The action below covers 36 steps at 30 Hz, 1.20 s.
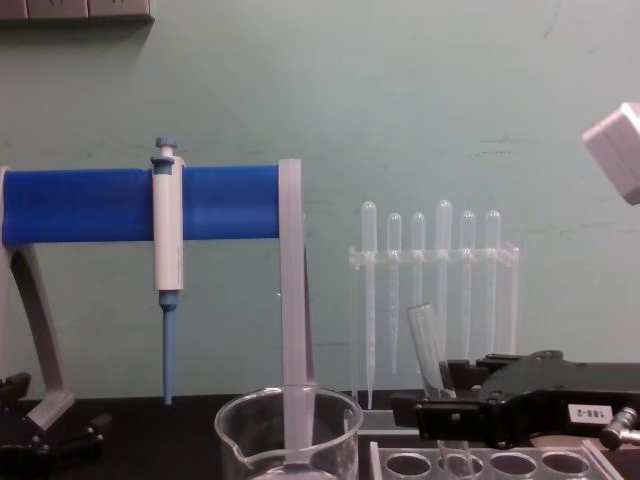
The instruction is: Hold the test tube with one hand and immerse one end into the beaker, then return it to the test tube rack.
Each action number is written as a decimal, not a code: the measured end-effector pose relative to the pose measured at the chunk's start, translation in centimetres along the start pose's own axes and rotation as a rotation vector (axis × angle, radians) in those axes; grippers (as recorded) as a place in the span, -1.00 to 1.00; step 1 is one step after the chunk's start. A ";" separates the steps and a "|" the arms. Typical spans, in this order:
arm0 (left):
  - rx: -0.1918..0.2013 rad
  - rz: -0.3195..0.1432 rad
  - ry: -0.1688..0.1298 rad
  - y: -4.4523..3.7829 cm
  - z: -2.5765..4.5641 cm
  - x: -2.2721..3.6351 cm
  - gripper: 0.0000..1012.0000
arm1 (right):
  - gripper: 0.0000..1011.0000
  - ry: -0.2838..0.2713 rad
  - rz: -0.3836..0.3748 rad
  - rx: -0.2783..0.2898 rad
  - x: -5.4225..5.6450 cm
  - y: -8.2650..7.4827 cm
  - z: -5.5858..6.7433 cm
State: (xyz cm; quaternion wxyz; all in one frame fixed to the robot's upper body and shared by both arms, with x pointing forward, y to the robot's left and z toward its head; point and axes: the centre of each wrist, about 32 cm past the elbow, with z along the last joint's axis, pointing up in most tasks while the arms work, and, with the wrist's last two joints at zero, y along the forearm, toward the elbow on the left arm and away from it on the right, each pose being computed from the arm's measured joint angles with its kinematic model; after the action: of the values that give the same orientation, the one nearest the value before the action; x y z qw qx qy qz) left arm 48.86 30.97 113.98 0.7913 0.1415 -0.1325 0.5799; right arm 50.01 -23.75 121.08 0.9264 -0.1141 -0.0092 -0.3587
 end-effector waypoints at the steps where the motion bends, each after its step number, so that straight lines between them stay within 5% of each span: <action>1: 0.000 0.000 0.000 0.00 0.00 0.00 0.98 | 0.54 -0.003 0.003 -0.002 0.0 0.1 0.0; 17: 0.000 0.000 0.000 0.00 0.00 0.00 0.98 | -0.49 -0.007 0.013 0.007 -0.1 0.3 0.4; 26: 0.000 0.000 0.000 0.00 0.00 0.00 0.98 | -0.55 0.010 0.001 0.083 -0.3 -0.7 1.6; 33: 0.000 0.000 0.000 0.00 0.00 0.00 0.98 | -0.55 0.028 -0.055 0.241 -0.8 -2.7 4.4; 36: 0.000 0.000 0.000 0.00 0.00 0.00 0.98 | -0.55 0.032 -0.071 0.262 -0.9 -3.0 4.7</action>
State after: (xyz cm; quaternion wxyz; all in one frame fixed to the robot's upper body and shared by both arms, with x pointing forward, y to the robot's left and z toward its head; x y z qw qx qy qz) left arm 48.86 30.97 113.98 0.7913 0.1415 -0.1325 0.5799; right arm 47.67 -24.24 126.22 0.9202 0.0140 -0.0451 -0.3886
